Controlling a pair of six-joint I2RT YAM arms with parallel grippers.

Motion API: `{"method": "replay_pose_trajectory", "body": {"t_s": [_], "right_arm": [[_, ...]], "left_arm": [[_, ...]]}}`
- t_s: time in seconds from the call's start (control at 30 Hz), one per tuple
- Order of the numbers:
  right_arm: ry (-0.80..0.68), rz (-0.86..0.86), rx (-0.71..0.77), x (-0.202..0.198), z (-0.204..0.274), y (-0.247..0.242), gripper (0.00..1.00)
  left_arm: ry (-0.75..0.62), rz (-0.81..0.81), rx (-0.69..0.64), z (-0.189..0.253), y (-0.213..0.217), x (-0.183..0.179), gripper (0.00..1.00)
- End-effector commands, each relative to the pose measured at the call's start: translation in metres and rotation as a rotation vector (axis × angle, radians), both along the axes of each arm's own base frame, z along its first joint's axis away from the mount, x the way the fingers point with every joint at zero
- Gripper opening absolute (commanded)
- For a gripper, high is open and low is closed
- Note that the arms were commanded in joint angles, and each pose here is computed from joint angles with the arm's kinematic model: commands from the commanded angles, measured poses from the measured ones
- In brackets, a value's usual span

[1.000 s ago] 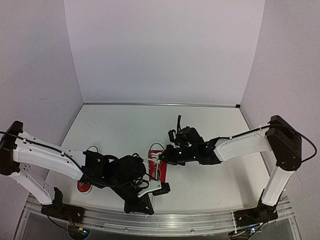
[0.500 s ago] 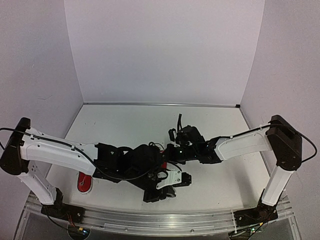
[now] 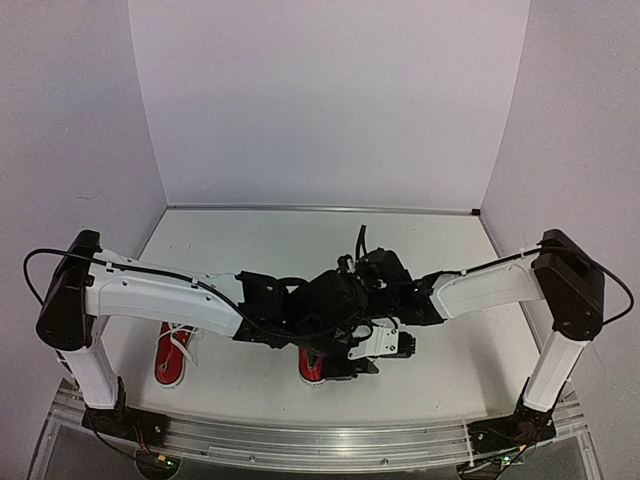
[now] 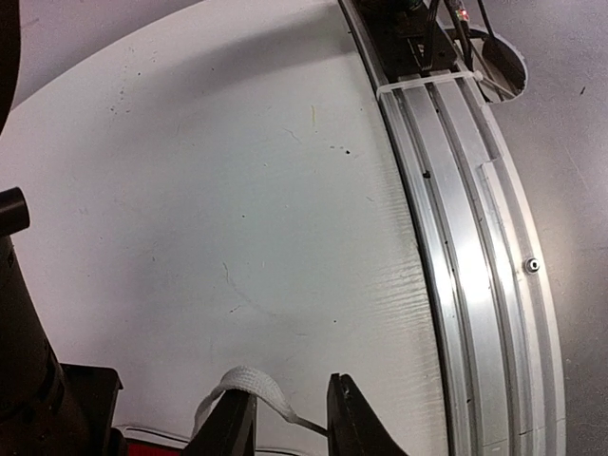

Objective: Tie the shoes

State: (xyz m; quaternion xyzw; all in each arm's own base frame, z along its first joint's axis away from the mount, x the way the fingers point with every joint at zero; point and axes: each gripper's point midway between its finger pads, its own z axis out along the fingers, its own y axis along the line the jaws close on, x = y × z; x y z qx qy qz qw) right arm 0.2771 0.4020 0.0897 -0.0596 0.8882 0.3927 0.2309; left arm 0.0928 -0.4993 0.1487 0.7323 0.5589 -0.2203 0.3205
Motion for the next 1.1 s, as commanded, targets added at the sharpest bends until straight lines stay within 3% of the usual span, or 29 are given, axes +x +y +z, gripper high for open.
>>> {"method": "replay_pose_trajectory", "body": {"t_s": [0.0, 0.13, 0.33, 0.47, 0.53, 0.7, 0.83, 1.07], "right_arm": [[-0.049, 0.004, 0.058, 0.005, 0.024, 0.002, 0.00], [-0.047, 0.008, 0.059, 0.005, 0.022, 0.003, 0.00], [-0.041, 0.014, 0.061, 0.007, 0.020, 0.006, 0.00], [-0.041, 0.015, 0.064, 0.007, 0.020, 0.007, 0.00], [-0.042, 0.018, 0.067, 0.007, 0.021, 0.008, 0.00], [-0.046, 0.053, 0.088, 0.005, 0.027, 0.014, 0.00], [-0.038, 0.079, 0.103, 0.003, 0.027, 0.022, 0.00], [-0.032, 0.110, 0.118, 0.002, 0.029, 0.036, 0.02]], "left_arm": [[-0.020, 0.021, -0.068, 0.025, -0.001, 0.009, 0.33], [0.029, 0.060, -0.160, 0.047, 0.011, 0.018, 0.45], [0.054, 0.112, -0.233, 0.064, 0.031, 0.033, 0.79], [0.077, 0.151, -0.274, 0.074, 0.041, 0.039, 0.84], [0.103, 0.202, -0.336, 0.082, 0.052, 0.047, 0.99], [0.161, 0.472, -0.492, 0.096, 0.101, 0.101, 1.00], [0.258, 0.676, -0.516, 0.076, 0.144, 0.143, 1.00], [0.400, 0.740, -0.549, 0.050, 0.164, 0.157, 0.98]]}}
